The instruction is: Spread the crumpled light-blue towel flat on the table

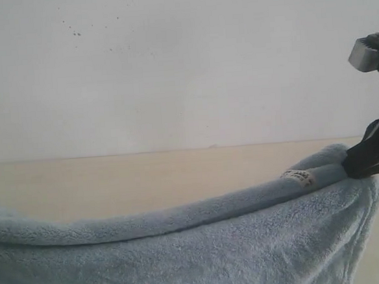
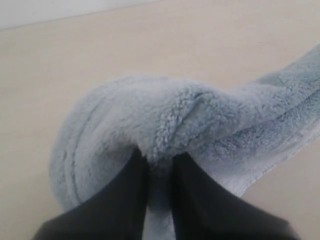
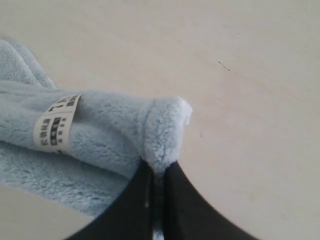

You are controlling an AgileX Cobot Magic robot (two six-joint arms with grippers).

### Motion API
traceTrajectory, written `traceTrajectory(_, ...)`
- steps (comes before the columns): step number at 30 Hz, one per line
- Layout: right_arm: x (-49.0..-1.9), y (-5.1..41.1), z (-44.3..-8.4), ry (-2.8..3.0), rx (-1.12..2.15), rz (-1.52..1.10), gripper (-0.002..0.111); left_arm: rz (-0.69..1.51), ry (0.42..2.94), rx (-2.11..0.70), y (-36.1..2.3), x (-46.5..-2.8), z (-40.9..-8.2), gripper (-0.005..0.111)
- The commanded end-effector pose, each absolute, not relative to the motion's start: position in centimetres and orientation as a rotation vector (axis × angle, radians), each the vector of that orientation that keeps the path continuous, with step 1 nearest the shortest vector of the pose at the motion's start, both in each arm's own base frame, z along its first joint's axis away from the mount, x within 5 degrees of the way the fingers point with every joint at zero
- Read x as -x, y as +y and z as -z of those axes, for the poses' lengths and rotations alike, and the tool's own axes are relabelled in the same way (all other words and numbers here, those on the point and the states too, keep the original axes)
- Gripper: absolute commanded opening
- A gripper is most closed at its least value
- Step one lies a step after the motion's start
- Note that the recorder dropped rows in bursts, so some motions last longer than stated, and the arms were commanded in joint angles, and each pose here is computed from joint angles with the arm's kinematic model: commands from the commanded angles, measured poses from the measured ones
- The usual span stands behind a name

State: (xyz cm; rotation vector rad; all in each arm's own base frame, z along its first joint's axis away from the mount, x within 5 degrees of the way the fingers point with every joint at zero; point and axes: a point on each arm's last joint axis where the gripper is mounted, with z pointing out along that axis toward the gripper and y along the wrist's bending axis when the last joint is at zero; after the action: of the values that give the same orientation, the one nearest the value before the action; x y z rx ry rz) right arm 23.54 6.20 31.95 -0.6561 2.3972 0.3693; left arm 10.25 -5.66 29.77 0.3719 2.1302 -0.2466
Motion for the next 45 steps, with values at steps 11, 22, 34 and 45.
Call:
traceTrajectory(11,-23.3,4.8,-32.7,2.377,0.568,-0.201,0.000,0.079,2.196,-0.370,-4.5,-10.2,-29.2,0.077)
traceTrajectory(22,-21.3,3.4,-37.4,2.079,0.392,-0.050,0.000,0.090,2.238,-0.458,-4.7,-9.8,-28.5,0.076)
traceTrajectory(34,-20.1,4.4,-39.1,2.060,0.416,-0.149,0.000,0.310,2.356,-0.739,-9.7,-11.7,-23.2,0.066)
traceTrajectory(45,-20.1,4.4,-39.1,2.059,0.417,-0.150,0.000,-0.144,2.610,-0.503,-9.6,-16.9,-17.2,0.066)
